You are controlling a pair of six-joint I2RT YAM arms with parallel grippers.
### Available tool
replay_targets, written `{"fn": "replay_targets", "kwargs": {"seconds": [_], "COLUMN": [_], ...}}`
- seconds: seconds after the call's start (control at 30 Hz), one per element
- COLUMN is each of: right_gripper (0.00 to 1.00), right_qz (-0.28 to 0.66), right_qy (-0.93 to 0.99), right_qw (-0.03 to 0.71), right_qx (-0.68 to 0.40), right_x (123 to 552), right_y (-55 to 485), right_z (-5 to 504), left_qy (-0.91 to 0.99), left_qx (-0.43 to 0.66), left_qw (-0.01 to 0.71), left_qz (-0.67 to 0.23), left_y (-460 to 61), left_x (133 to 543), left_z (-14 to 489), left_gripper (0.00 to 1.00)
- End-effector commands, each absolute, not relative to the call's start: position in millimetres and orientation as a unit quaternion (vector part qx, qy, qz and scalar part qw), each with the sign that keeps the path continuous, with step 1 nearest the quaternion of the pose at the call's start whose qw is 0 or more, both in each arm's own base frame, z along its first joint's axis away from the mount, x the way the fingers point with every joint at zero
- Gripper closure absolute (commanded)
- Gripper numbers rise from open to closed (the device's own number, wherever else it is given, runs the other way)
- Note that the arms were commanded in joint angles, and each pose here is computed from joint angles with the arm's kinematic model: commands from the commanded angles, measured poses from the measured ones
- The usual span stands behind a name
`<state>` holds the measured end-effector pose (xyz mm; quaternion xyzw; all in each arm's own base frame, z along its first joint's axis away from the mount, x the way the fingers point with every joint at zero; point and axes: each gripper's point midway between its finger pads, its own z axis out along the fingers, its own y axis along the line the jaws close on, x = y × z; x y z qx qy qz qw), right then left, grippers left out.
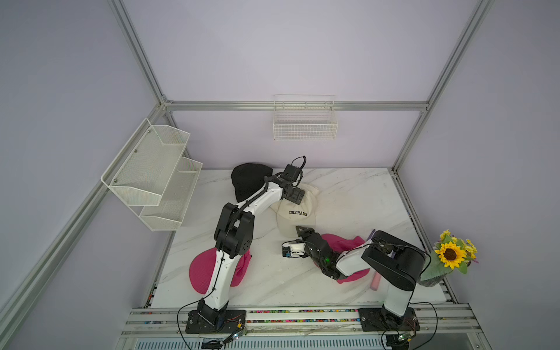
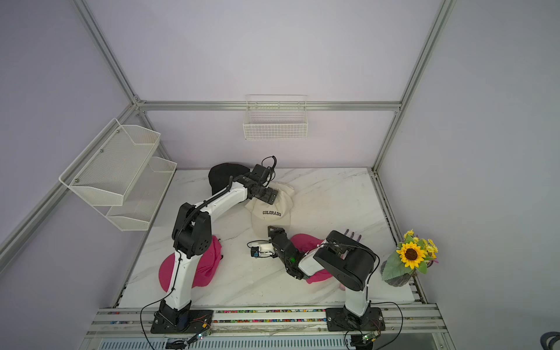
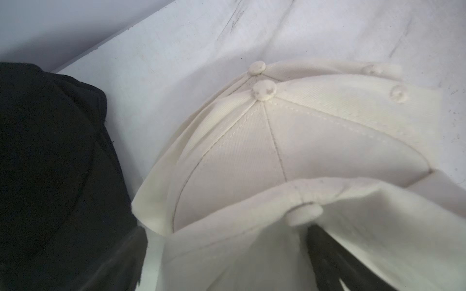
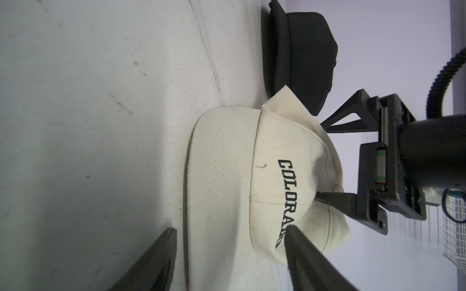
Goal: Stack the baseball caps by color
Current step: Move the baseball cap to the center of the board.
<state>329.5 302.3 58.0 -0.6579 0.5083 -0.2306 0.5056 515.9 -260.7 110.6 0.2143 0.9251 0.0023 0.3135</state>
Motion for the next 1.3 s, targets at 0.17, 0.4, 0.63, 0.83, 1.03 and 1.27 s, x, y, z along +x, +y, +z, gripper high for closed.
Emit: {"fn": "replay_targets", "kwargs": {"seconds": [0.17, 0.4, 0.63, 0.83, 1.03, 1.27], "right_gripper": [0.50, 0.81, 1.00, 1.00, 1.00, 1.00], "right_qz": [-0.259, -0.258, -0.275, -0.276, -0.291, -0.286], "right_qy": [0.516, 0.515, 0.505, 0.493, 0.469, 0.443], "right_qw": [0.517, 0.530, 0.548, 0.585, 0.625, 0.630], "right_qx": [-0.632, -0.622, -0.608, -0.582, -0.552, -0.570], "right_x": [346, 342, 340, 337, 337, 347], "right_y": [299, 295, 287, 285, 282, 285], "right_z": [63, 74, 95, 138, 187, 204], "left_qy": [0.931, 0.924, 0.908, 0.890, 0.868, 0.861], "left_qx": [0.210, 0.220, 0.222, 0.216, 0.170, 0.130], "left_qw": [0.299, 0.308, 0.334, 0.379, 0.459, 0.474], "left_qz": [-0.009, -0.064, -0.118, -0.133, -0.082, -0.130], "left_y": [-258, -274, -279, -274, -248, -240], "left_x": [513, 505, 504, 502, 522, 544], "left_z": [108, 131, 162, 212, 248, 260], "left_gripper": [0.00, 0.00, 0.00, 0.00, 0.00, 0.00]}}
